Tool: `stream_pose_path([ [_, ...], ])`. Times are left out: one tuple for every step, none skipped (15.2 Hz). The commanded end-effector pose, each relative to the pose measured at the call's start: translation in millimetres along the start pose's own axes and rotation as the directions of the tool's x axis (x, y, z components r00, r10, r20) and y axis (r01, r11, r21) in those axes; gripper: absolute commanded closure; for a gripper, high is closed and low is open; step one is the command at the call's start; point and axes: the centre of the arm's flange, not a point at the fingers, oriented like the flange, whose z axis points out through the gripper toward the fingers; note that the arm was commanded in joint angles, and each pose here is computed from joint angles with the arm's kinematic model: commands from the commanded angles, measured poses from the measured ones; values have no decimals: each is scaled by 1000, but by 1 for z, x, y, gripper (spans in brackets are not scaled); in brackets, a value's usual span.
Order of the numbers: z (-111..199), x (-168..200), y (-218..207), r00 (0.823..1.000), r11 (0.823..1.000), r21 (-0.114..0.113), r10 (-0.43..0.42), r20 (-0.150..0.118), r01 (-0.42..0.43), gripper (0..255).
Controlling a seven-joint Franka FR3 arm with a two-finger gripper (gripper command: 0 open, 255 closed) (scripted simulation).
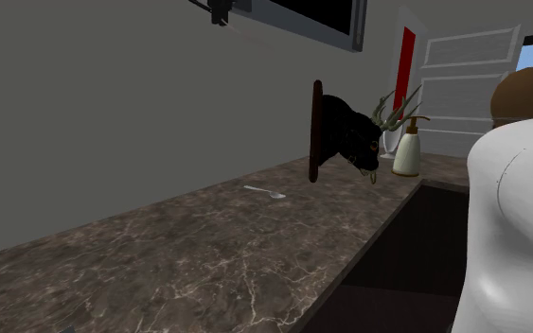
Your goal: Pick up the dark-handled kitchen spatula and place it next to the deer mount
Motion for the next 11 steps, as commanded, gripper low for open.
stream_pose_path([
  [2,14,23,1000,1000,-1,-2,0,2,255],
  [2,21,34,1000,1000,-1,-2,0,2,255],
  [3,28,45,1000,1000,-1,-2,0,2,255],
  [3,36,56,1000,1000,-1,-2,0,2,255],
  [4,43,67,1000,1000,-1,-2,0,2,255],
  [4,50,78,1000,1000,-1,-2,0,2,255],
  [5,57,89,1000,1000,-1,-2,0,2,255],
  [5,65,100,1000,1000,-1,-2,0,2,255],
  [6,72,111,1000,1000,-1,-2,0,2,255],
  [6,79,122,1000,1000,-1,-2,0,2,255],
  [6,86,133,1000,1000,-1,-2,0,2,255],
])
